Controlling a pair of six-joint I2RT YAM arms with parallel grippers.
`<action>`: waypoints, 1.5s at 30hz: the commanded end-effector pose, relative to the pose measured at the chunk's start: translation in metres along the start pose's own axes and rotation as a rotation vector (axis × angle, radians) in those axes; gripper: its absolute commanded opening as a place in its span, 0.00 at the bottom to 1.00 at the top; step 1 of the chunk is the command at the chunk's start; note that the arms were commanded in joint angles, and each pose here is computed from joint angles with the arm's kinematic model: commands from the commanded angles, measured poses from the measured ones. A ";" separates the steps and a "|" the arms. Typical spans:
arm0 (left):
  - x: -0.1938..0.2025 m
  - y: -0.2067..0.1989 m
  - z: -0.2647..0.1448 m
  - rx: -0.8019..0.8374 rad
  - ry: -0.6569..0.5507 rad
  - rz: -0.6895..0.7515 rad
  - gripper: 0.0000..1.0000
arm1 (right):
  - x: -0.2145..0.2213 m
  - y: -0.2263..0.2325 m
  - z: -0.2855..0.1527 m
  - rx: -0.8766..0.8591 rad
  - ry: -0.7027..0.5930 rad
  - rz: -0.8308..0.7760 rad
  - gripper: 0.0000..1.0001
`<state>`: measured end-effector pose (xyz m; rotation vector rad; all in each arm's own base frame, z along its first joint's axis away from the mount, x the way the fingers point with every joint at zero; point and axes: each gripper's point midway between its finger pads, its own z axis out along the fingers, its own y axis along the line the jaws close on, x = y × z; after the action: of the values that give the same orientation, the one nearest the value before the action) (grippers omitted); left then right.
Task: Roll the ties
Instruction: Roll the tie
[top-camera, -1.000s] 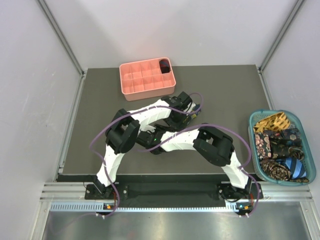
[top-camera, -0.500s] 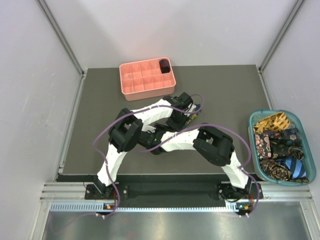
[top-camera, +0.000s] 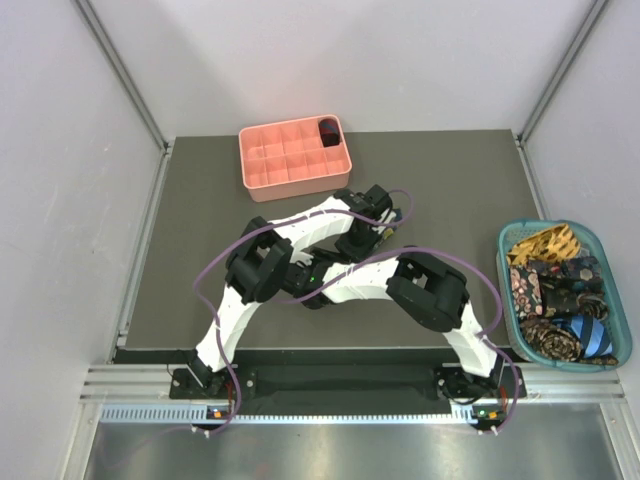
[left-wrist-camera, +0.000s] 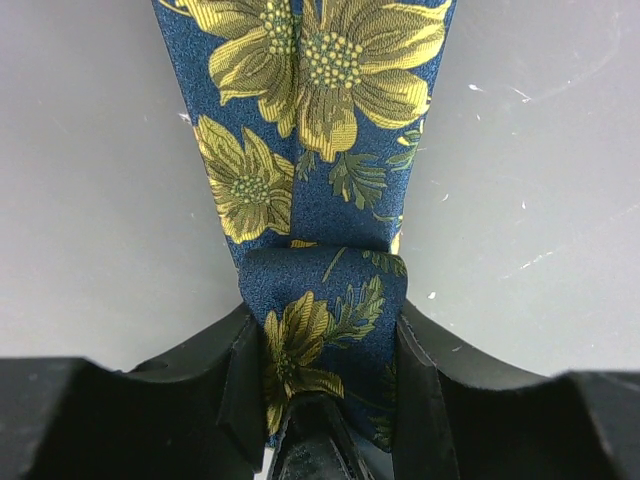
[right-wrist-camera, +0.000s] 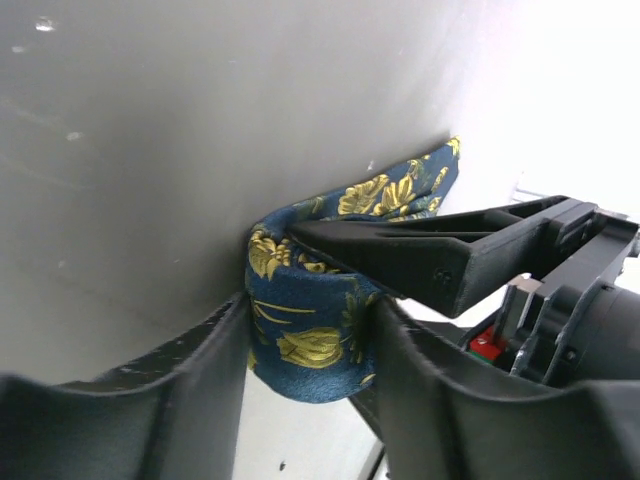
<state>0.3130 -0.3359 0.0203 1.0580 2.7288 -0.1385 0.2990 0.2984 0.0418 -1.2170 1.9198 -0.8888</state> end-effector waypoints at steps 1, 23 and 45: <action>0.078 -0.006 0.013 -0.006 0.317 0.031 0.35 | 0.051 0.012 0.031 -0.043 0.161 -0.068 0.41; -0.076 0.041 -0.172 0.070 -0.572 -0.275 0.98 | 0.022 -0.001 0.015 -0.104 0.051 0.097 0.29; 0.024 0.160 -0.239 -0.025 -0.868 -0.760 0.99 | 0.021 -0.009 0.007 -0.576 -0.124 0.529 0.29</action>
<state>0.3607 -0.1754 0.2223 -0.0464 2.2330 -0.5023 0.3178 0.2710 0.0601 -0.9572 2.2082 -0.2116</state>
